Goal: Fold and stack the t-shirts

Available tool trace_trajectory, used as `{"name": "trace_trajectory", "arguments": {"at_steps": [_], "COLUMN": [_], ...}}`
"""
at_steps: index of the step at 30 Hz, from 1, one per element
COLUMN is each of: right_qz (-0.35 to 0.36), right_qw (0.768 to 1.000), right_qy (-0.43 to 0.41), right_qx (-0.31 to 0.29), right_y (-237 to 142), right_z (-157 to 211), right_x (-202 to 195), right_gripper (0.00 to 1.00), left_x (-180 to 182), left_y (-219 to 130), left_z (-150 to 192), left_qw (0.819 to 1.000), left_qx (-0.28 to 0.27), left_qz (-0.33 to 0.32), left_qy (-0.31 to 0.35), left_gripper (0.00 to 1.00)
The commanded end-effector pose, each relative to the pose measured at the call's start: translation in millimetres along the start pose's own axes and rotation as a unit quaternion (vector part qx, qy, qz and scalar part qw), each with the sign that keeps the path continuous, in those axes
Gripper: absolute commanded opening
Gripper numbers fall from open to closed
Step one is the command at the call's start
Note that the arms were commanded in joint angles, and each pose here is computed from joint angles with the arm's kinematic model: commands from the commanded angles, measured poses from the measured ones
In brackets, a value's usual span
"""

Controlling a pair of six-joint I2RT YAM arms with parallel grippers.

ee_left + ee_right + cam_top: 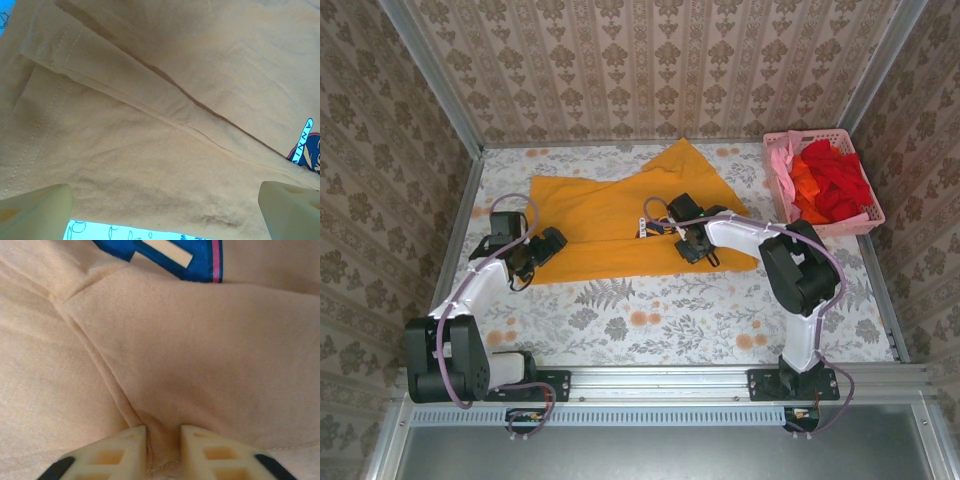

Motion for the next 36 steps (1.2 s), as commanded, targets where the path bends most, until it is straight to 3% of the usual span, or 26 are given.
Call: {"name": "trace_trajectory", "arguments": {"at_steps": [1, 6, 20, 36], "right_qz": [0.018, 0.006, -0.053, -0.101], "right_qw": [1.000, 1.000, 0.997, 0.994], "right_qy": [-0.006, 0.006, 0.032, 0.042], "right_qx": [0.012, -0.021, -0.050, -0.008], "right_y": [-4, -28, -65, -72], "right_z": [-2, -8, -25, -36], "right_x": [-4, -8, 1, 28], "right_gripper": [0.15, 0.00, 0.00, 0.00], "left_x": [1, 1, -2, -1], "left_y": [-3, -3, 2, 8], "left_z": [2, 1, -2, -2], "left_qw": [1.000, 1.000, 0.999, 0.999], "left_qx": [-0.005, -0.007, -0.005, 0.004], "left_qz": [0.010, 0.013, 0.024, 0.024], "left_qy": [0.013, 0.017, 0.024, 0.022], "left_gripper": [0.96, 0.96, 0.96, 0.96]}}
Point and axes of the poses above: each hand's point on the last joint's axis, 136 mm out from that joint toward the fingers, its own y axis out along the fingers, its own x axis along the line the jaws close on, z = x × y, the point moved 10 cm from there along -y, back along the fingers, and after that the axes turned 2 degrees about y, right-handed, at the moved point
